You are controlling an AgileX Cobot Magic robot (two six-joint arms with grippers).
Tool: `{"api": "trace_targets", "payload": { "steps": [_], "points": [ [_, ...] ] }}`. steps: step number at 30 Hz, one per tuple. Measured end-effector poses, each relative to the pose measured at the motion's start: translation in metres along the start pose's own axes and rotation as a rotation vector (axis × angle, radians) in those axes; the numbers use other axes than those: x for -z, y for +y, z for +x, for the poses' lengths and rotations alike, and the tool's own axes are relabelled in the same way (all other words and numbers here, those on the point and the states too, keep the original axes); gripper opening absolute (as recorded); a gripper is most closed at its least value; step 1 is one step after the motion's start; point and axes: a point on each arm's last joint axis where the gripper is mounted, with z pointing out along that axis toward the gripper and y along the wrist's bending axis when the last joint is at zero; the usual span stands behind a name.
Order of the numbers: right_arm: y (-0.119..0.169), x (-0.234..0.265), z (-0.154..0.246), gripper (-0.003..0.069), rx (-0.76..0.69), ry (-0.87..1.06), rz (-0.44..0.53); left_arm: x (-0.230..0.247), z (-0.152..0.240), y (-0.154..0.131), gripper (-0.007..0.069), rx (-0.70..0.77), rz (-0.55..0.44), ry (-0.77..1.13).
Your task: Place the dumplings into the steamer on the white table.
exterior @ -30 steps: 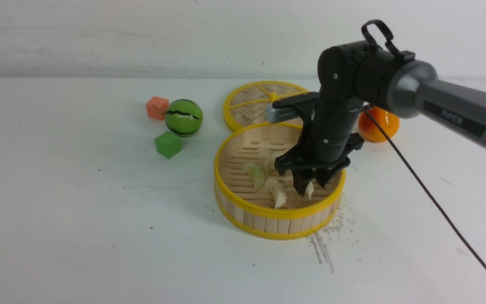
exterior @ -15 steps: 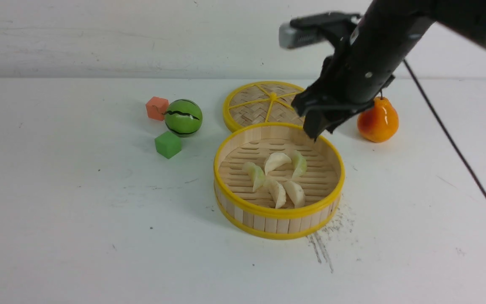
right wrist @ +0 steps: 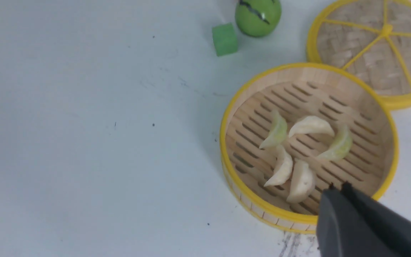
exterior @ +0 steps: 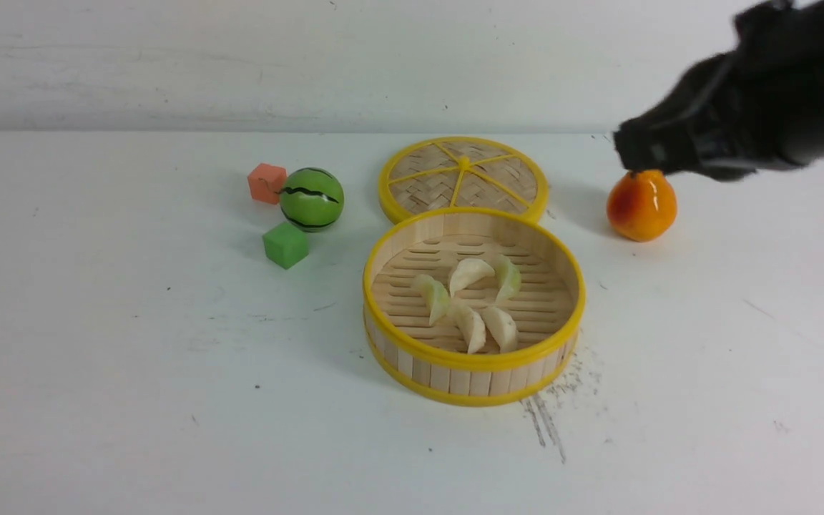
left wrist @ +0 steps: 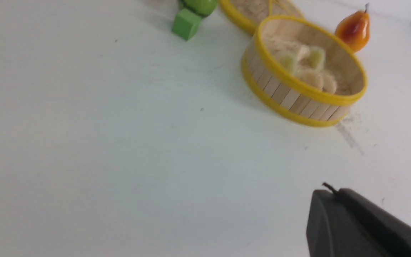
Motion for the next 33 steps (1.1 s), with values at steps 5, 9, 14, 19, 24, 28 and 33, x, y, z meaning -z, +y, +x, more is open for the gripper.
{"api": "trace_targets", "payload": {
  "steps": [5,9,14,19,24,28,33],
  "points": [
    [0.006,0.043,0.037,-0.002,0.006,-0.162,0.029,-0.001,-0.007,-0.004,-0.0014,0.002,0.048,-0.088],
    [0.01,0.067,0.066,-0.0018,0.004,-0.248,0.034,-0.001,-0.008,-0.005,-0.0014,0.001,0.053,-0.101],
    [0.013,0.086,0.082,-0.0015,0.011,-0.317,0.039,-0.001,-0.007,-0.004,-0.0014,0.002,0.047,-0.089],
    [0.018,0.109,0.085,-0.0011,0.025,-0.402,0.037,-0.001,-0.006,-0.004,-0.0014,0.004,0.042,-0.08],
    [0.02,0.115,0.087,-0.001,0.029,-0.421,0.037,-0.001,-0.006,-0.004,-0.0014,0.004,0.042,-0.08],
    [0.02,0.115,0.087,-0.0006,0.029,-0.421,0.037,-0.001,-0.006,-0.003,-0.0014,0.004,0.042,-0.079],
    [0.02,0.115,0.087,-0.0002,0.029,-0.421,0.037,-0.002,-0.006,-0.003,-0.0014,0.004,0.041,-0.078]
  ]
}}
